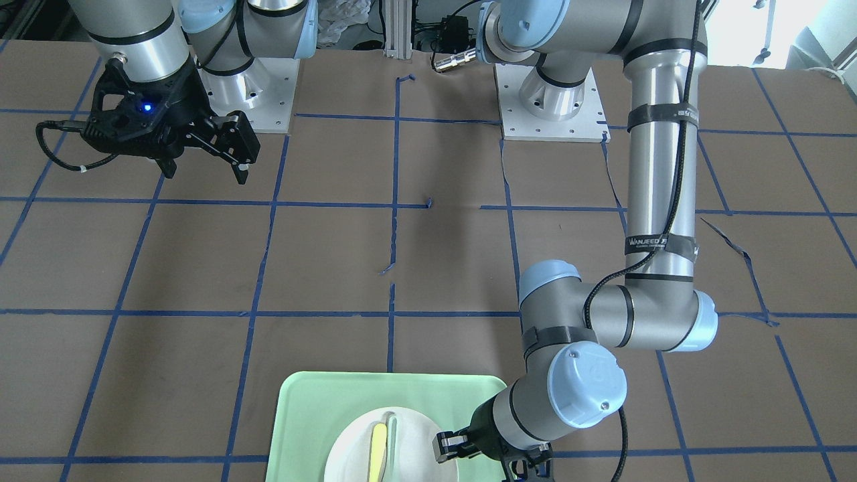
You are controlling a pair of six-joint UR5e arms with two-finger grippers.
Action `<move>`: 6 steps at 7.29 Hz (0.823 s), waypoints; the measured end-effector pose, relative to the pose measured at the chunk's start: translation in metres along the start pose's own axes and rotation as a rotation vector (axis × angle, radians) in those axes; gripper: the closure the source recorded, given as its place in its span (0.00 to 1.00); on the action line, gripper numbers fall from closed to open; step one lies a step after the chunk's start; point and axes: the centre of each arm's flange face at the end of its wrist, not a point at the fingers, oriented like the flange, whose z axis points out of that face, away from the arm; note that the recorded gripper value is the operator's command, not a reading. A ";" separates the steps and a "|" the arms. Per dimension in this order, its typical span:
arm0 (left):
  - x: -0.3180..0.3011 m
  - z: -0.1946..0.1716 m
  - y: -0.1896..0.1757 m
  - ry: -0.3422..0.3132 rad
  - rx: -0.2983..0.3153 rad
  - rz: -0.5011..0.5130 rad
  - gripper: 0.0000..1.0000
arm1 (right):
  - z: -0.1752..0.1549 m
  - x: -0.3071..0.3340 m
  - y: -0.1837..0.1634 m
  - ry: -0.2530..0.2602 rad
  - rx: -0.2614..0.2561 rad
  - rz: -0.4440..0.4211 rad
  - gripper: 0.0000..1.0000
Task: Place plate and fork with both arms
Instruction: 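Open the left gripper and lift it away from the plate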
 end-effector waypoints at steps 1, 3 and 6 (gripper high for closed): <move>-0.009 -0.029 0.018 -0.051 0.028 0.004 0.00 | 0.000 0.000 0.000 0.000 0.000 0.000 0.00; -0.035 -0.100 0.071 -0.186 0.022 0.093 0.00 | 0.000 0.000 0.000 0.000 0.000 0.000 0.00; -0.036 -0.226 0.155 -0.346 -0.090 0.173 0.00 | -0.001 0.000 0.000 -0.001 0.001 0.001 0.00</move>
